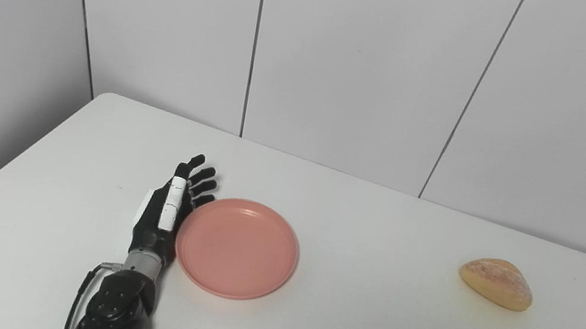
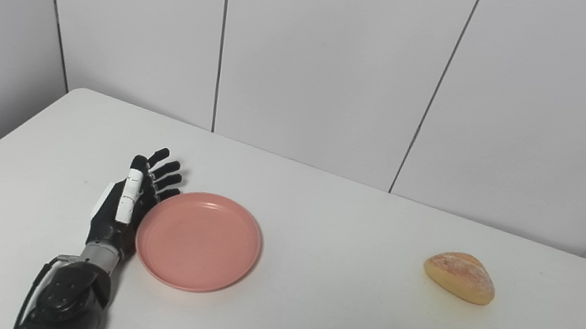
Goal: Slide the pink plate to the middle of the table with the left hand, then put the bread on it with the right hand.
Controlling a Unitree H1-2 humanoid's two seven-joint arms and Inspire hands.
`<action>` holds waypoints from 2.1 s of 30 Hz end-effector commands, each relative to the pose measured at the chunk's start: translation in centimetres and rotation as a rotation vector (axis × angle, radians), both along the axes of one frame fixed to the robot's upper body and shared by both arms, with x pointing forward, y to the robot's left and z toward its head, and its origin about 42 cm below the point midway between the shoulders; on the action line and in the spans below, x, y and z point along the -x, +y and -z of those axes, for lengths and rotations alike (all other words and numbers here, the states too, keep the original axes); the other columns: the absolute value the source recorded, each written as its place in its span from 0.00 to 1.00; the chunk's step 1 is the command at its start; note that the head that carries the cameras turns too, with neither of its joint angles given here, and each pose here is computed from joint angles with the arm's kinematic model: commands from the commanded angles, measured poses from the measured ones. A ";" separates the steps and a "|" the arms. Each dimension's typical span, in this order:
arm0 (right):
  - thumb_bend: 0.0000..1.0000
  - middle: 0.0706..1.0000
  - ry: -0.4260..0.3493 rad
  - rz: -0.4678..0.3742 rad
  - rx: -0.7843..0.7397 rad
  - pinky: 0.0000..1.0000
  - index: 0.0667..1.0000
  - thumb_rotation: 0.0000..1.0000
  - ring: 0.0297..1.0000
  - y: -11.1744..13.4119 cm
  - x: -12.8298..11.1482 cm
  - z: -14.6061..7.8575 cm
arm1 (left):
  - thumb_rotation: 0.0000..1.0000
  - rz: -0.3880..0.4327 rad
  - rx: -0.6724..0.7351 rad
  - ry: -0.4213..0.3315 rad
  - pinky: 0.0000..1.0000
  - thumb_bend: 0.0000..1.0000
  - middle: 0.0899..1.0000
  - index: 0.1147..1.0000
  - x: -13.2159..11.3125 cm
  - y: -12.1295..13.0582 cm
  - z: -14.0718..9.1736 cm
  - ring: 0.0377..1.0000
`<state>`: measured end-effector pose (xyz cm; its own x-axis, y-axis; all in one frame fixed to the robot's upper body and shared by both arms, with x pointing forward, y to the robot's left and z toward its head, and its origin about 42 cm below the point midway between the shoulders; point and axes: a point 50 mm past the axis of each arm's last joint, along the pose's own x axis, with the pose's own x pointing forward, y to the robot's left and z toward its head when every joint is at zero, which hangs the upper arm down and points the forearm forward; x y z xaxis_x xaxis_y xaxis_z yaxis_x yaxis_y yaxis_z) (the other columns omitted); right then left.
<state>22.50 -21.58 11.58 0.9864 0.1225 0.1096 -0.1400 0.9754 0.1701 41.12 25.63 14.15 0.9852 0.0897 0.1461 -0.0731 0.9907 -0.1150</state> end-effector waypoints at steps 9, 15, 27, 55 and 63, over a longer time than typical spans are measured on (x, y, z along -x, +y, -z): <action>0.82 0.82 -0.022 -0.014 -0.011 0.83 0.79 0.95 0.84 3.1 -0.5 -0.5 | 0.96 0.024 0.022 0.043 0.81 0.83 0.84 0.86 0.8 -0.3 1.4 0.83; 0.85 0.82 -0.019 -0.020 -0.014 0.83 0.79 0.94 0.84 4.4 -0.7 -0.6 | 0.96 0.051 0.033 0.031 0.85 0.83 0.87 0.87 0.9 -0.7 1.1 0.86; 0.90 0.81 -0.023 -0.023 -0.008 0.81 0.80 0.94 0.83 5.7 -1.2 -0.8 | 1.00 0.140 0.021 0.034 0.92 0.82 0.92 0.92 1.3 -3.6 1.3 0.92; 0.88 0.83 -0.021 0.006 -0.015 0.80 0.83 0.94 0.83 6.5 -1.2 -0.9 | 1.00 0.234 0.022 0.032 0.92 0.86 0.92 0.89 2.1 -9.6 1.1 0.90; 0.75 0.83 -0.125 0.089 0.099 0.78 0.84 0.89 0.83 5.9 -1.3 -1.9 | 1.00 0.227 0.018 0.051 0.91 0.82 0.92 0.90 2.1 -9.0 1.8 0.90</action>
